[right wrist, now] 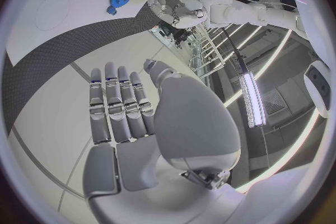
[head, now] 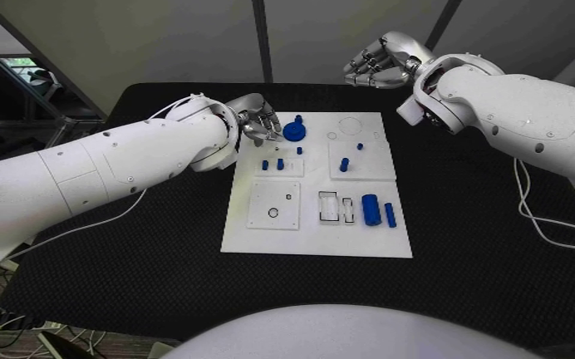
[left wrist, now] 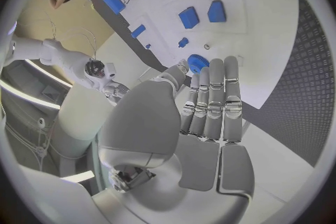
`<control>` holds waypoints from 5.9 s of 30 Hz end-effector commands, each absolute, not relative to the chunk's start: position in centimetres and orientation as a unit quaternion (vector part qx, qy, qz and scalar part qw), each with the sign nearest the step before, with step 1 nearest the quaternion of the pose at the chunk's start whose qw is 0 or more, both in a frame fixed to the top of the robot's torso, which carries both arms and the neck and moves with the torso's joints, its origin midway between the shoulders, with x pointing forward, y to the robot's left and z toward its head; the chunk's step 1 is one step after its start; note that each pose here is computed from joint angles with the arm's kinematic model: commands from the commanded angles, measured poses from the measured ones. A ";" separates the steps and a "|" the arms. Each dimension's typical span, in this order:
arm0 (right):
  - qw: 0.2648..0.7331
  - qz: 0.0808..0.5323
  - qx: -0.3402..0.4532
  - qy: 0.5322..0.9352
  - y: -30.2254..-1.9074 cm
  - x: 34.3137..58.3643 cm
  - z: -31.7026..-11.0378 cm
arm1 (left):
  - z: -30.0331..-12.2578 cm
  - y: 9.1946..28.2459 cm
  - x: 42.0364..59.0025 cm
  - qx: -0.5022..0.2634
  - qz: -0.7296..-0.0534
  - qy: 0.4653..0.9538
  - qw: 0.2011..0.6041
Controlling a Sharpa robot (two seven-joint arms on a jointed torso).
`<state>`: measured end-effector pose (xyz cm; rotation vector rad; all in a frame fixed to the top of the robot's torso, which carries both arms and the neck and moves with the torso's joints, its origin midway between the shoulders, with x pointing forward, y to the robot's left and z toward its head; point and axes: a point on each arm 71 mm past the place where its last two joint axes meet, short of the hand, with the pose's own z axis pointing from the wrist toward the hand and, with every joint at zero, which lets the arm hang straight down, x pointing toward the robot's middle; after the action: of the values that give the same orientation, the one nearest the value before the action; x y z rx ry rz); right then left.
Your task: Assemble the parts on the task board
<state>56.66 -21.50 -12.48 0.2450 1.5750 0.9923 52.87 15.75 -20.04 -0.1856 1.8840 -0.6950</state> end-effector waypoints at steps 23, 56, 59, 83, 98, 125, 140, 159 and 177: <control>0.596 0.432 0.094 0.670 -20.9 56.5 -12.4 | -21.6 11.0 52.6 0.183 -0.265 0.733 0.599; 0.593 0.434 0.092 0.672 -20.4 56.5 -12.5 | -22.4 9.7 53.4 0.177 -0.254 0.756 0.577; 0.593 0.434 0.092 0.672 -20.3 56.5 -12.5 | -22.5 9.6 53.3 0.178 -0.255 0.757 0.575; 0.591 0.435 0.091 0.673 -20.2 56.5 -12.5 | -22.9 9.4 53.2 0.167 -0.268 0.764 0.563; 0.591 0.435 0.091 0.674 -20.2 56.5 -12.5 | -23.0 9.0 53.1 0.168 -0.275 0.762 0.562; 0.590 0.435 0.091 0.674 -20.1 56.5 -12.5 | -23.4 9.5 53.3 0.164 -0.263 0.776 0.549; 0.590 0.436 0.091 0.674 -20.1 56.5 -12.5 | -23.1 9.4 53.2 0.161 -0.277 0.766 0.558; 0.591 0.435 0.091 0.673 -20.3 56.5 -12.5 | -21.5 10.2 52.9 0.137 -0.297 0.751 0.573; 0.593 0.432 0.093 0.673 -20.8 56.5 -12.5 | -18.8 14.7 52.9 0.095 -0.293 0.753 0.582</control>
<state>56.50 -20.81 -12.66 0.2228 1.5729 0.9974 52.98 14.59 -18.72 0.2326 1.7326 -0.6869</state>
